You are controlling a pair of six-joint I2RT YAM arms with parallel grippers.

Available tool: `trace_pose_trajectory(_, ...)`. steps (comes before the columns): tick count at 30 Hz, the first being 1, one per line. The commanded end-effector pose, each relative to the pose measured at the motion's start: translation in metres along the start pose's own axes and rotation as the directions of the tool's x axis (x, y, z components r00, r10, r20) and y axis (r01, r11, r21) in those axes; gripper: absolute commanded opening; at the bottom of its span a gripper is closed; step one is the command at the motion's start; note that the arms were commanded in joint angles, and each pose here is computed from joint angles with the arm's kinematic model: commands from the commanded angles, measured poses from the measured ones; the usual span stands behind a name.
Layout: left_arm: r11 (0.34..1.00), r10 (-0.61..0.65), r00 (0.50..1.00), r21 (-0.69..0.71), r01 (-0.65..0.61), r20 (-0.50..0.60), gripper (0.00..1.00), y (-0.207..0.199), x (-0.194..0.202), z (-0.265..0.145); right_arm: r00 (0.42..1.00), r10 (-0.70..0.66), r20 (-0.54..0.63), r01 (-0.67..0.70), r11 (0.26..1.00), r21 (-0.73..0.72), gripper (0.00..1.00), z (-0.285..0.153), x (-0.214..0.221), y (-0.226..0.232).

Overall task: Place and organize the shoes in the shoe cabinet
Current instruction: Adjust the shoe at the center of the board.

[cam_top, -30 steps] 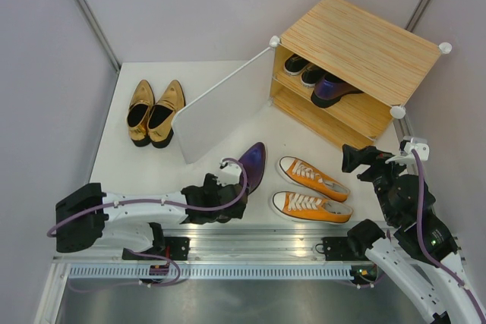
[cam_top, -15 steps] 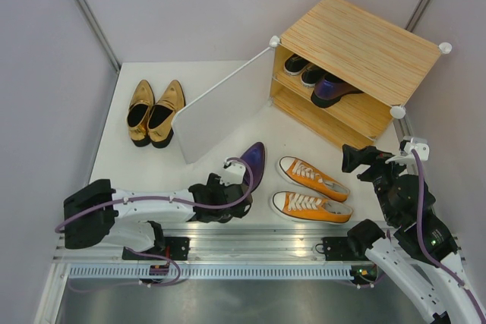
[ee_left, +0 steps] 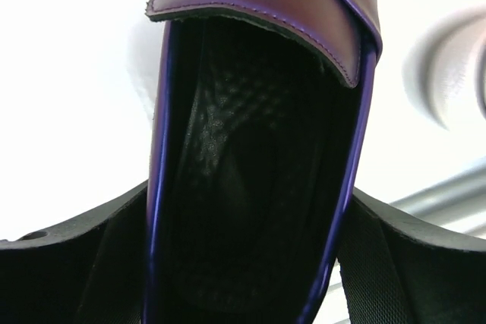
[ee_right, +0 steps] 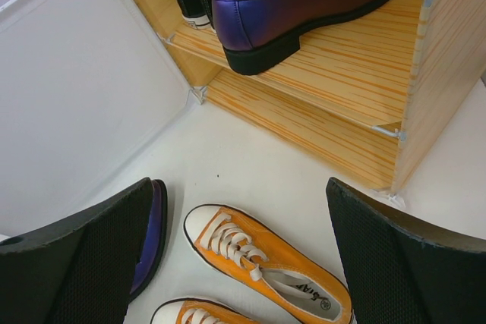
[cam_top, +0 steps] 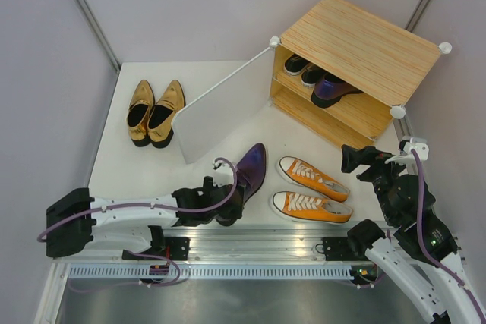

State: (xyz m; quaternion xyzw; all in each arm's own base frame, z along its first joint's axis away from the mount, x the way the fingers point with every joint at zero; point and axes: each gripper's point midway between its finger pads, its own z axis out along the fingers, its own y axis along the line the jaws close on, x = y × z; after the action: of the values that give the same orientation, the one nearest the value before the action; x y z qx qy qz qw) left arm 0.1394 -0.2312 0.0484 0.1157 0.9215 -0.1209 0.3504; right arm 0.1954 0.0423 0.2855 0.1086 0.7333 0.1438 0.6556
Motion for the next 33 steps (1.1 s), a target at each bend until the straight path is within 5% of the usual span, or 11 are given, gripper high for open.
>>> trace_pose_trajectory(1,0.948,-0.204,0.979,0.252,0.195,0.012,0.02,-0.054,-0.022,-0.019,1.0,0.004,0.025,-0.003,1.0,-0.022,0.98,-0.001,-0.011,0.006)
trace_pose_trajectory(16,0.896,-0.366,0.925,0.308,0.321,0.099,0.02,-0.047,-0.057,-0.036,1.0,-0.002,0.026,0.003,1.0,-0.012,0.98,-0.005,-0.017,0.004)
trace_pose_trajectory(23,0.891,-0.326,0.922,0.394,0.226,0.207,0.02,-0.062,-0.098,-0.062,1.0,-0.003,0.026,0.003,1.0,-0.009,0.98,-0.006,-0.019,0.004)
trace_pose_trajectory(33,0.963,-0.196,0.977,0.206,0.177,0.078,0.02,-0.039,-0.04,-0.019,1.0,-0.009,0.011,0.009,1.0,0.008,0.98,-0.005,-0.013,0.0)
